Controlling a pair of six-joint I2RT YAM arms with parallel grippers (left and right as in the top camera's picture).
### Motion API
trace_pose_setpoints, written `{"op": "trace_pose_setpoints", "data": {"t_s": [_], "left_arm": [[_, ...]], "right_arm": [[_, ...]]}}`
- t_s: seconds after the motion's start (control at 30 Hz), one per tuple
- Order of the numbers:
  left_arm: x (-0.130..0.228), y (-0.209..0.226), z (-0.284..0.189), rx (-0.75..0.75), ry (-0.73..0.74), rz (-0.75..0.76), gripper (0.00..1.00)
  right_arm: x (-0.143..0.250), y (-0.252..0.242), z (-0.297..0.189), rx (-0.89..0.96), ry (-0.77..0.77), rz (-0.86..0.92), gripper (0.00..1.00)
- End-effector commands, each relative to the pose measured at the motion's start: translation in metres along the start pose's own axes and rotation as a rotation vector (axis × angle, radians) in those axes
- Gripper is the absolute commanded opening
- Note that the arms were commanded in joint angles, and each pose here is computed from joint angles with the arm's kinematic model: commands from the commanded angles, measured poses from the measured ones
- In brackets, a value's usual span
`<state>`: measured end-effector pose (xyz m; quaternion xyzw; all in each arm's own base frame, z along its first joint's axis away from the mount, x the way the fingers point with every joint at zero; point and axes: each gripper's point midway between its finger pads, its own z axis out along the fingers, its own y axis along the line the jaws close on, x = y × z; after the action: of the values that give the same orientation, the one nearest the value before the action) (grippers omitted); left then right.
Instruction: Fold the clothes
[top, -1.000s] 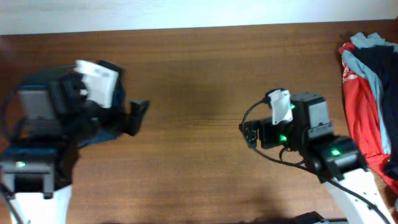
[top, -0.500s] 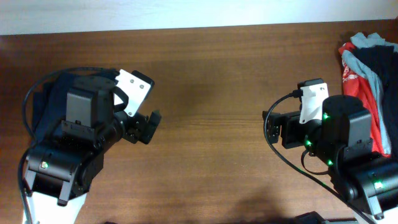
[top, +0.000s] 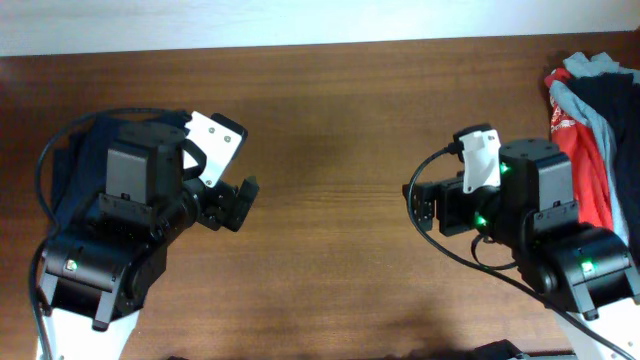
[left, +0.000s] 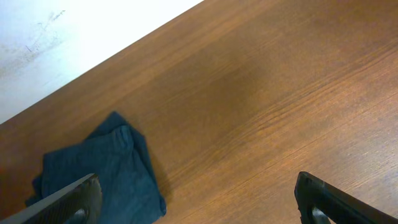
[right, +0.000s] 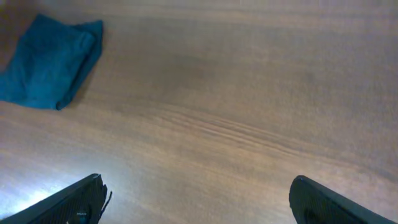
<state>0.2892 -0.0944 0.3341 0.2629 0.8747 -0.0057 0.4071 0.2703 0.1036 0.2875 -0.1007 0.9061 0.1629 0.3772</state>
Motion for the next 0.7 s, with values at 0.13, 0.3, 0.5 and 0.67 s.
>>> {"op": "trace_pose_setpoints", "data": {"t_s": [0.13,0.3,0.5,0.67], "left_arm": [[-0.005,0.002,-0.002,-0.01,-0.01,0.014,0.99],[-0.005,0.002,-0.002,-0.01,-0.01,0.014,0.99],[-0.005,0.002,-0.002,-0.01,-0.01,0.014,0.99],[-0.005,0.002,-0.002,-0.01,-0.01,0.014,0.99]], "right_arm": [[-0.034,0.017,-0.056,-0.017,-0.261,-0.22,0.99],[-0.02,-0.004,-0.092,0.138,-0.366,-0.259,0.99],[0.025,-0.025,-0.067,0.185,-0.423,-0.24,0.99],[0.08,-0.036,-0.012,0.143,-0.467,-0.255,0.99]]}}
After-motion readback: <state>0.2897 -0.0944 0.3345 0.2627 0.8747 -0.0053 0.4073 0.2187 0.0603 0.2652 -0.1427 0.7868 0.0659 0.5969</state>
